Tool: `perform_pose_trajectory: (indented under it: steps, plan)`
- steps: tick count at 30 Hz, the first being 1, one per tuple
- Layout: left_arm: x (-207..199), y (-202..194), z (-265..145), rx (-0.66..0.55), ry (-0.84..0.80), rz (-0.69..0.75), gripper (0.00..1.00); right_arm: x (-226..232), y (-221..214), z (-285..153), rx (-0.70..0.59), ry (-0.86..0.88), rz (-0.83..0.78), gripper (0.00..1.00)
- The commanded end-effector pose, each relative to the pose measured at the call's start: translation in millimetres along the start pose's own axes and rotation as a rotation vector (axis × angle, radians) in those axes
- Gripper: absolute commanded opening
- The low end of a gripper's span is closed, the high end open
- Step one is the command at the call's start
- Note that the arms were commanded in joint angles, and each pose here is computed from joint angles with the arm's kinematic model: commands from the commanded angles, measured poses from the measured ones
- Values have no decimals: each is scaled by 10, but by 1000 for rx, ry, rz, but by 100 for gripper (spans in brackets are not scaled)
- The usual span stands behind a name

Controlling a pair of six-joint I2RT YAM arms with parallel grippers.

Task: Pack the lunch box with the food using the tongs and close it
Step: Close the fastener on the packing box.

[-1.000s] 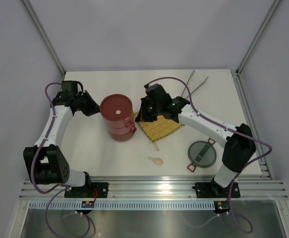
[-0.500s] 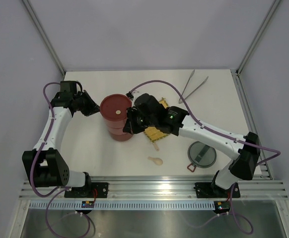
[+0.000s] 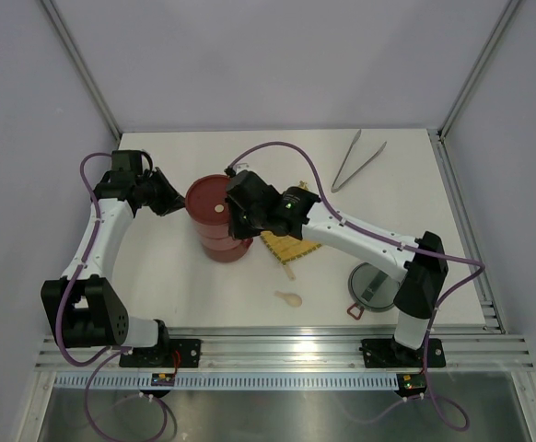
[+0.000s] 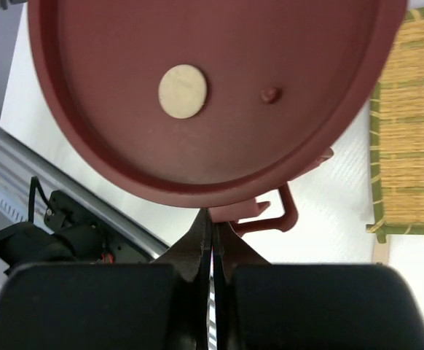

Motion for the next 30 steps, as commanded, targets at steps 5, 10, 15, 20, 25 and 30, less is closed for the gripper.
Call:
perform_pose_trajectory:
  steps: [5, 10, 15, 20, 25, 30]
  plan:
    - [-79, 47, -62, -35, -34, 40, 0, -55, 101, -147, -55, -67, 5, 0]
    - [-87, 52, -60, -36, -37, 38, 0, 201, 77, -211, -69, 99, -66, 0]
    - [-93, 59, -68, -39, -36, 40, 0, 218, -56, -49, -15, 57, -85, 0]
    - [-88, 52, -70, -37, -34, 38, 0, 92, -42, -30, -35, -59, -63, 0]
    - [-94, 54, -77, -39, -36, 40, 0, -7, -80, -19, -23, -142, -61, 0]
    - [-84, 46, -71, -37, -36, 38, 0, -36, -90, -22, -21, -167, -54, 0]
Point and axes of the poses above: each gripper's point midway between its finger pads, its own z axis out along the fingers, its own x axis along the line the jaws close on, y = z × x, the point moved 7 cm from there along -z, back along the fingers, and after that the axes turned 10 degrees about -z, right-handed, at the moved point
